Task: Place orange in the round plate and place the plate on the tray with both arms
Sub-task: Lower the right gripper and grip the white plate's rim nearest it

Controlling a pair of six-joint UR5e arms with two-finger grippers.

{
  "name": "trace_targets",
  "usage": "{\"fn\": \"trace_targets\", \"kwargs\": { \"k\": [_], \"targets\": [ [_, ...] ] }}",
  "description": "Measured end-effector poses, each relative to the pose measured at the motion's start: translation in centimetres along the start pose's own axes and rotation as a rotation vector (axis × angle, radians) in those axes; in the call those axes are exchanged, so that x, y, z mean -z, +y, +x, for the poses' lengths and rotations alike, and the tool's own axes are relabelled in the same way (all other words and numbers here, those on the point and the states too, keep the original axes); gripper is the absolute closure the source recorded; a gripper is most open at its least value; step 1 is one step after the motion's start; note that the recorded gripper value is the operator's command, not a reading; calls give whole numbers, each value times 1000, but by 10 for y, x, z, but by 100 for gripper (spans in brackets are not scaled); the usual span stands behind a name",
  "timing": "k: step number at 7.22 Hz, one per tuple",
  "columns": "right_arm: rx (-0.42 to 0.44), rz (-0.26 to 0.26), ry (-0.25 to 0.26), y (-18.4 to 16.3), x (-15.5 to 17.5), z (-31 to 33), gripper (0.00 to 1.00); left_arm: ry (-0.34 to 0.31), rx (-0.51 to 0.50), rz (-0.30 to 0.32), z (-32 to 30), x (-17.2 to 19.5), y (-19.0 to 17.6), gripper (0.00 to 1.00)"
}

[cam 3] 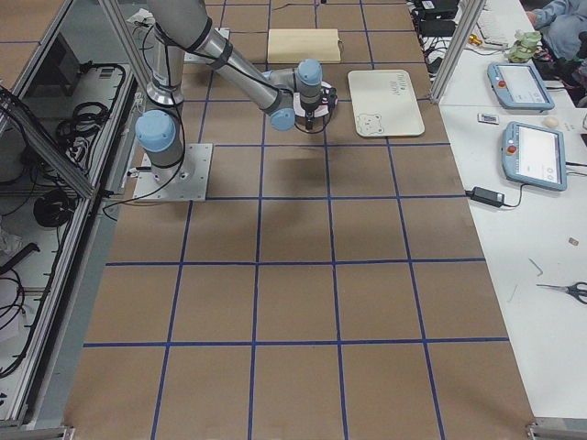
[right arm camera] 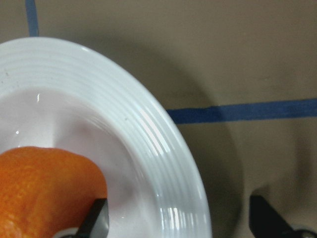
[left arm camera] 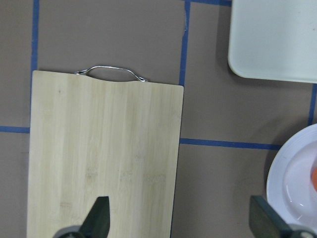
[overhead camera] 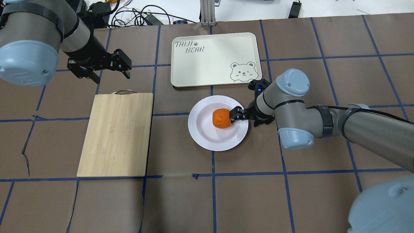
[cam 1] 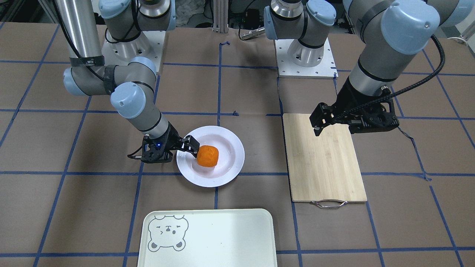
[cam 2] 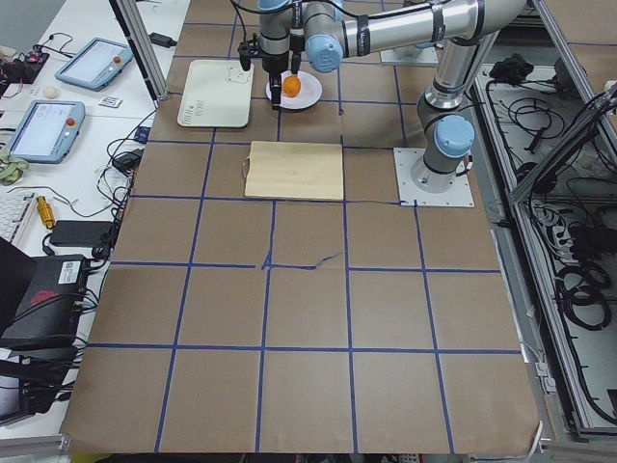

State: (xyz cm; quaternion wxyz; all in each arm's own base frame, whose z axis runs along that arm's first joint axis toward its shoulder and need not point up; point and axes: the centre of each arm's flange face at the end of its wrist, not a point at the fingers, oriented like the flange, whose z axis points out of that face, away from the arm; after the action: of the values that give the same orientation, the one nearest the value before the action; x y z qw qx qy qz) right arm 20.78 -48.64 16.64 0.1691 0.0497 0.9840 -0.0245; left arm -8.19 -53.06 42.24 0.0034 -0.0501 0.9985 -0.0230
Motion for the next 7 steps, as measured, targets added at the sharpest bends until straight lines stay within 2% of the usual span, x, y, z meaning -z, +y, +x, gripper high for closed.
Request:
{"fn": "trace_targets", "kwargs": {
  "k": [2,3,4,5,7],
  "targets": [
    [-16,-4,-34,2,-1,-4,5,-22,-1,-8,-2,2,4,0],
    [-19,-11,-53,2,-3,-5,11,-25,-1,-9,-3,2,4,0],
    [-23,-21,-62,2,-9,-5,22,-26,0,-9,-3,2,4,0],
    [-23,-20,-65,1,-13,-4,44,-27,0,-9,-3,2,4,0],
    [-20,-7,-63,-1,-13,-4,80,-27,0,-8,-3,2,4,0]
  ]
}}
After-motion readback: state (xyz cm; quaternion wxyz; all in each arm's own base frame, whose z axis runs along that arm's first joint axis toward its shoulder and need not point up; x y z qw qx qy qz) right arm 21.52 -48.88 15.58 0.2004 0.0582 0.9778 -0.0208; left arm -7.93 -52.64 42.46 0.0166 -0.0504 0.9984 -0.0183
